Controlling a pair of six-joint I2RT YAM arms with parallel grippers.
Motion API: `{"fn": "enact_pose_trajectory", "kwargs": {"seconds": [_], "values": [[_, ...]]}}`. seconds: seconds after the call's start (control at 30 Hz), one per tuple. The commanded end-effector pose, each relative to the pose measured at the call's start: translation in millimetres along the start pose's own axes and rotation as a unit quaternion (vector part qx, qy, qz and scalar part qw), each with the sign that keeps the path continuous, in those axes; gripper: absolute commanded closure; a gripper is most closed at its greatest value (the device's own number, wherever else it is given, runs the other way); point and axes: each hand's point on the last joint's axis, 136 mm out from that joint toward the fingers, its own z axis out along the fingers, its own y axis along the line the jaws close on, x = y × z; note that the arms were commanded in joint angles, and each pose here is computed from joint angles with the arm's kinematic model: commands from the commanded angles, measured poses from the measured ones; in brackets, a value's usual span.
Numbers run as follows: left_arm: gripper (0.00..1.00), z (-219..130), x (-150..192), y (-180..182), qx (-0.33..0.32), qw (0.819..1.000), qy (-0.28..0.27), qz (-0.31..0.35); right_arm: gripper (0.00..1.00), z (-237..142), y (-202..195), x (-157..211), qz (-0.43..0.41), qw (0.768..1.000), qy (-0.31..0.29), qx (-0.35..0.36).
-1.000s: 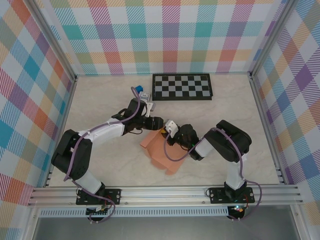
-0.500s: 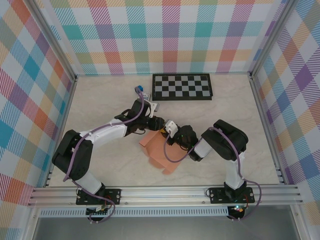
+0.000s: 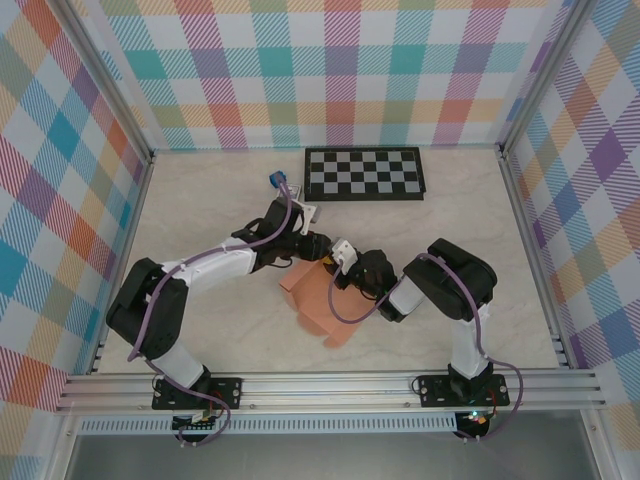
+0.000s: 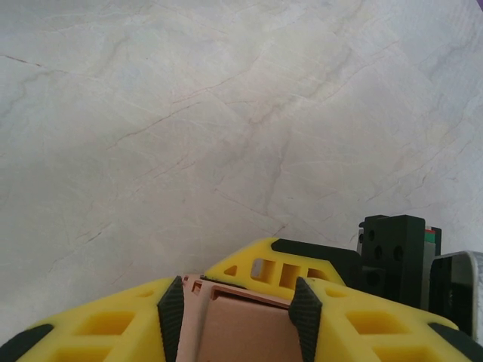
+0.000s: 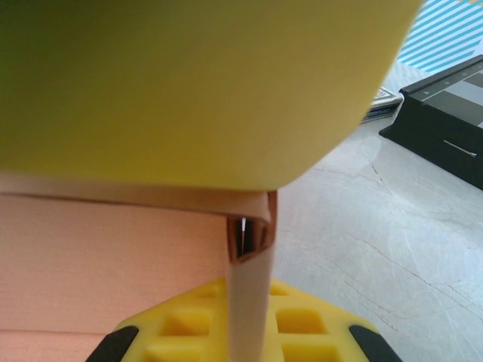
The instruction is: Fold the paper box
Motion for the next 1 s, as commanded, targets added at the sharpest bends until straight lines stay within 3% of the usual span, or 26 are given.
{"fn": "enact_pose_trajectory", "kwargs": {"seconds": [0.0,0.17,0.4,0.83,0.97], "values": [[0.49,-13,12,6,0.006,1.000,0.020,-0.003,0.95,-3,4,22,-0.006,0.999,0.030,-0.010],[0.41,-20,10,-1,0.028,1.000,0.013,-0.004,0.97,-2,8,22,-0.002,0.999,0.026,-0.027],[0.39,-11,20,3,0.036,0.999,0.020,-0.019,0.96,-2,13,20,-0.004,0.999,0.023,-0.043],[0.49,12,57,27,-0.021,0.996,0.081,-0.019,0.92,0,16,15,-0.002,0.999,0.014,-0.052],[0.50,16,61,28,-0.028,0.995,0.088,-0.020,0.85,0,15,11,0.003,0.999,0.008,-0.049]]}}
